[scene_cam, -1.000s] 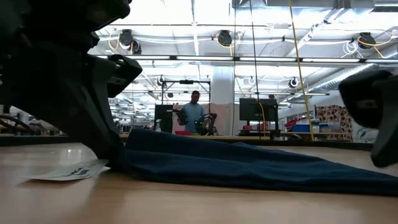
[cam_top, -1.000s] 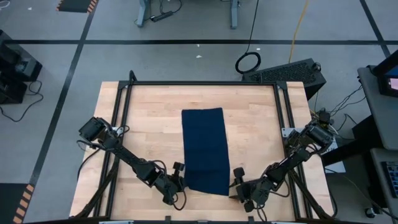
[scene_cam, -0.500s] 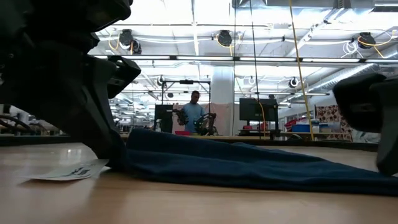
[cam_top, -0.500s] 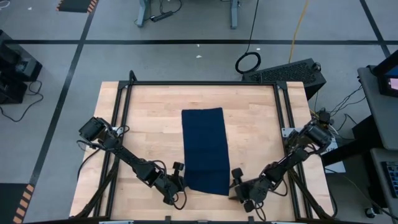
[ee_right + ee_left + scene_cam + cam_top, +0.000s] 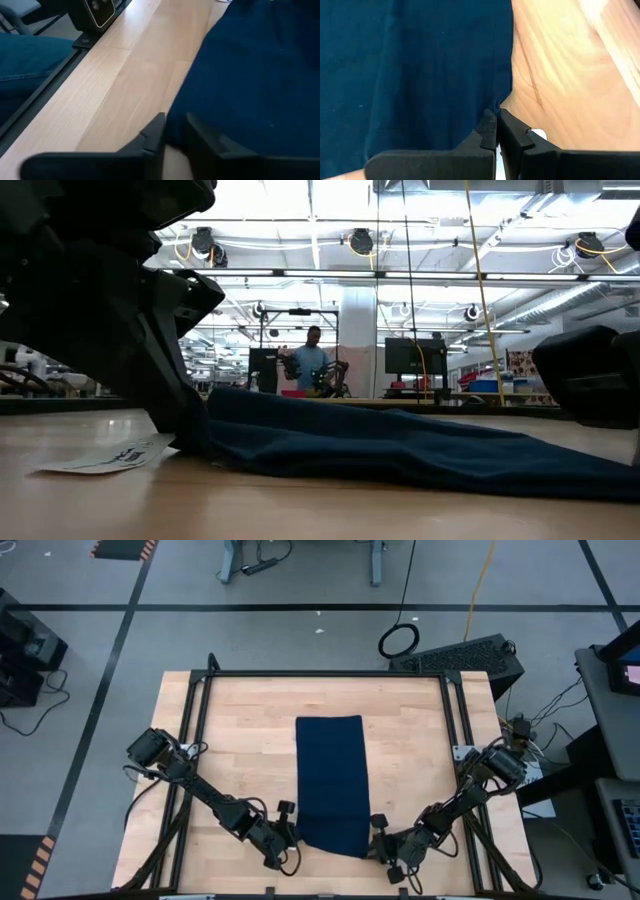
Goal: Roll towel into tight, uniform cylinder
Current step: Roll the blue cloth napkin
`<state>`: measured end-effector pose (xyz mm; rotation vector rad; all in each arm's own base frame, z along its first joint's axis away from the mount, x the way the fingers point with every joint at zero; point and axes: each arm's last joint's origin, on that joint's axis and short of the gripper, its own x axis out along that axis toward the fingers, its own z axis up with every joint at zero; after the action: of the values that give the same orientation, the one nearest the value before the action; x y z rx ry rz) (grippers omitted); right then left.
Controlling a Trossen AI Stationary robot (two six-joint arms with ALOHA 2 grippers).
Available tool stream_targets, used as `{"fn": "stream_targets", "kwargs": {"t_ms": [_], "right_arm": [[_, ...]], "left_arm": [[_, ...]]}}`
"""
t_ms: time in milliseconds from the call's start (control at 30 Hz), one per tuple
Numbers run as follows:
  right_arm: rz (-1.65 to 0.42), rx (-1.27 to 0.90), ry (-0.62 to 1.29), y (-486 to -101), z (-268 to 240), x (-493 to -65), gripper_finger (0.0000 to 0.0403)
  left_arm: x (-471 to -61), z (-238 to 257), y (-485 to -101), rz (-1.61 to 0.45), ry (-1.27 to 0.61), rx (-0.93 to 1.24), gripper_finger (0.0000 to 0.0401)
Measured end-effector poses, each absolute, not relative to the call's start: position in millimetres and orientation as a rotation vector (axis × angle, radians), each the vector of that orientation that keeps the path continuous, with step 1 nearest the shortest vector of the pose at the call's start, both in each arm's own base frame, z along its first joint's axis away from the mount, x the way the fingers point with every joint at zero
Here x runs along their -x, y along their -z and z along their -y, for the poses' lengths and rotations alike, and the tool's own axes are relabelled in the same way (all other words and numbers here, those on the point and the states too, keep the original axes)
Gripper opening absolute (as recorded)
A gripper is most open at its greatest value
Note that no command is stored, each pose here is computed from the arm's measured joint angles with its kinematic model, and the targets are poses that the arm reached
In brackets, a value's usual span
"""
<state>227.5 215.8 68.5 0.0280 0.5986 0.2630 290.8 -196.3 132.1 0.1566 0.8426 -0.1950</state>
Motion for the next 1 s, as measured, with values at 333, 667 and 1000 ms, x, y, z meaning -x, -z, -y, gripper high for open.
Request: {"fn": "stream_targets", "kwargs": {"t_ms": [333,667,1000], "right_arm": [[-0.554,-0.126,-0.325,-103,-217,-225,0.001],[-0.456,-0.279,-0.379,-153,-214,-221,0.0002],[-0.389,-0.108,-0.225,-179,-193,-219,0.0003]], "left_arm": [[-285,205,-150,-0.793,0.274,-0.12,0.0007],[-266,214,-201,-0.648,0.351,-0.021,0.0007],[-254,194,-246,-0.482,0.246,-0.174,0.0007]]}}
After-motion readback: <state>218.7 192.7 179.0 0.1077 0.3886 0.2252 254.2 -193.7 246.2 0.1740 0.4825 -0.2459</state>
